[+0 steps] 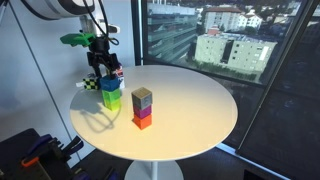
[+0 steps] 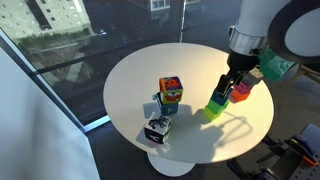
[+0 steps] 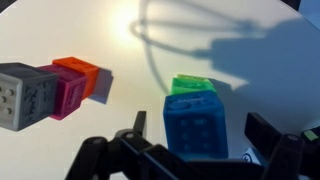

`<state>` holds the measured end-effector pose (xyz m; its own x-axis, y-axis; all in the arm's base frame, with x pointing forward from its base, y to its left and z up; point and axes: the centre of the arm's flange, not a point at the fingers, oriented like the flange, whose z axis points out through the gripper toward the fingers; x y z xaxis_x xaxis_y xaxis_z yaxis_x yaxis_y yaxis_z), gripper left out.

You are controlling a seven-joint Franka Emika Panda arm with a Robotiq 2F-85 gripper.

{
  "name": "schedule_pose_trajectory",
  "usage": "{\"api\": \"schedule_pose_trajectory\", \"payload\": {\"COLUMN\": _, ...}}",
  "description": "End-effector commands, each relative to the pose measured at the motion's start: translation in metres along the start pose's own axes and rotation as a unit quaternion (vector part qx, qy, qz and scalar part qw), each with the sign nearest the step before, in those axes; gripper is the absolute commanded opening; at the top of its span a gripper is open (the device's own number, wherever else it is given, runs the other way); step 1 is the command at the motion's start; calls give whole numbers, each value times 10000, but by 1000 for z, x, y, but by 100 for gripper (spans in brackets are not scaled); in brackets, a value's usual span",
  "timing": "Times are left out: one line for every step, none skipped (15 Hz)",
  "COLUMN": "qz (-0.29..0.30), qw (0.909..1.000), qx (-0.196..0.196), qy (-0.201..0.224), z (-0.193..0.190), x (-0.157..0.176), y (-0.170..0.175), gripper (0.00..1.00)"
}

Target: Put the blue block on the table

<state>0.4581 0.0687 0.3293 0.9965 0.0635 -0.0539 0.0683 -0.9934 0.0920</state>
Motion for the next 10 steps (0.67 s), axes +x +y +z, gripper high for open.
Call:
{"api": "schedule_pose_trajectory", "payload": {"qz": -82, "qw": 9999, "qx": -67, "qy": 99, "z": 2, "x": 13, "y": -2, "gripper": 100}}
{"api": "schedule_pose_trajectory", "payload": {"qz": -97, "qw": 9999, "qx": -36, "qy": 118, "z": 4, "x": 14, "y": -2, "gripper": 100}}
{"api": "schedule_pose_trajectory", "payload": {"qz": -105, "qw": 9998, "qx": -10, "qy": 153, "z": 6, "x": 15, "y": -2, "gripper": 100}}
{"api": "schedule_pose_trajectory", "payload": {"qz": -104, "qw": 9998, "qx": 18, "qy": 186, "z": 8, "x": 17, "y": -2, "gripper": 100}}
{"api": "schedule_pose_trajectory", "payload": {"qz": -90, "qw": 9997, "qx": 35, "qy": 219, "z": 10, "x": 18, "y": -1, "gripper": 100}}
{"api": "schedule_pose_trajectory", "payload": {"qz": -79, "qw": 9997, "qx": 54, "qy": 240, "z": 11, "x": 19, "y": -1, "gripper": 75}}
{"api": "schedule_pose_trajectory", "payload": {"qz": -77, "qw": 9996, "qx": 54, "qy": 258, "z": 12, "x": 20, "y": -1, "gripper": 73}}
{"api": "schedule_pose_trajectory", "payload": {"qz": -60, "qw": 9997, "qx": 51, "qy": 250, "z": 13, "x": 20, "y": 0, "gripper": 64}}
{"api": "schedule_pose_trajectory", "payload": {"qz": -50, "qw": 9997, "qx": 52, "qy": 235, "z": 14, "x": 21, "y": 0, "gripper": 57}}
{"api": "schedule_pose_trajectory", "payload": {"qz": -28, "qw": 9998, "qx": 43, "qy": 215, "z": 13, "x": 21, "y": 1, "gripper": 48}}
